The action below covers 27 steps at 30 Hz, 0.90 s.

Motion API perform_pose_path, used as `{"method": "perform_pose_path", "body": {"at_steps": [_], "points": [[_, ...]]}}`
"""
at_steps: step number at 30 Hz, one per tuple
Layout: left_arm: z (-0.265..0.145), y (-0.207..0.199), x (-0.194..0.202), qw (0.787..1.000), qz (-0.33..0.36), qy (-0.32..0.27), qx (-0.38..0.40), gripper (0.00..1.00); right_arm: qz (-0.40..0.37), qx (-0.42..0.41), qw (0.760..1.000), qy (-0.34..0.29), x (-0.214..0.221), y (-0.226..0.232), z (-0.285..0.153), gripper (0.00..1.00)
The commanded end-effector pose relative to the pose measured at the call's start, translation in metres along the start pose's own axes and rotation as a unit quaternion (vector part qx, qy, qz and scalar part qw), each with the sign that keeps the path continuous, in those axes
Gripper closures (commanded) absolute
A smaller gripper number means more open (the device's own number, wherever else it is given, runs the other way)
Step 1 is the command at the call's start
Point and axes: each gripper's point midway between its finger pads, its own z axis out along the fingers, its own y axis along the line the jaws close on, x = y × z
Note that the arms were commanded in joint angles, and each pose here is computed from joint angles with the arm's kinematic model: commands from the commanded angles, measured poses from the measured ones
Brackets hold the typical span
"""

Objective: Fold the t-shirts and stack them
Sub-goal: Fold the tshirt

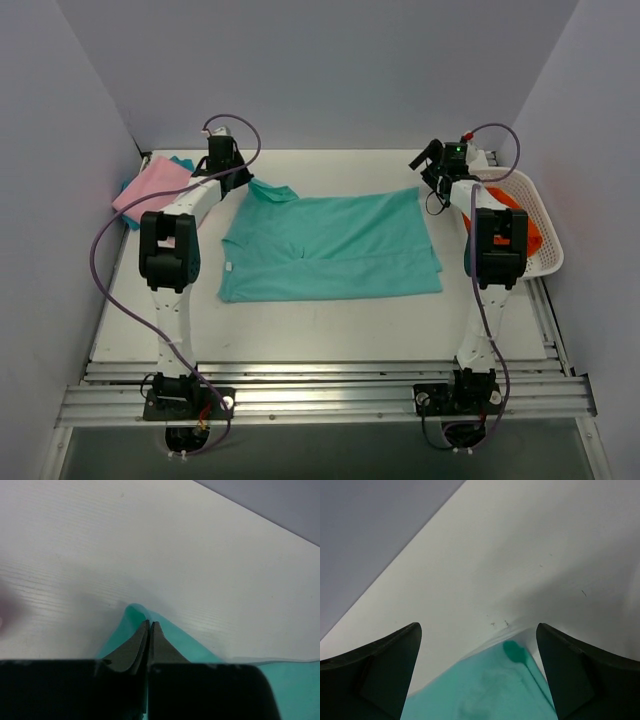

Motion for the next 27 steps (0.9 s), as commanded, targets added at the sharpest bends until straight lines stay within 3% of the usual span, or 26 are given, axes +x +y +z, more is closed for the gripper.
{"method": "perform_pose_path", "body": {"at_steps": [1, 11, 17, 20, 26, 27], "points": [[-0.021, -0.012, -0.042, 0.998, 0.003, -0.051, 0.021, 0.98, -0.008, 0.035, 0.999, 0.023, 0.015, -0.023, 0.015, 0.06], [-0.017, -0.010, -0.040, 0.998, 0.000, -0.049, 0.025, 0.98, -0.020, 0.025, 0.998, 0.054, 0.056, -0.008, 0.030, 0.06], [-0.015, -0.009, -0.038, 0.999, -0.001, -0.048, 0.024, 0.98, -0.030, 0.021, 0.998, 0.060, 0.067, -0.004, 0.032, 0.12], [-0.015, -0.007, -0.036, 0.999, -0.002, -0.046, 0.024, 0.98, -0.030, 0.019, 0.997, 0.066, 0.075, -0.006, 0.034, 0.25], [-0.015, 0.000, -0.035, 0.999, -0.008, -0.045, 0.022, 0.98, -0.026, 0.016, 0.997, 0.078, 0.085, -0.010, 0.041, 0.95], [-0.014, 0.000, -0.035, 0.999, -0.009, -0.046, 0.023, 0.98, -0.026, 0.015, 0.997, 0.077, 0.084, -0.010, 0.041, 0.99]]}}
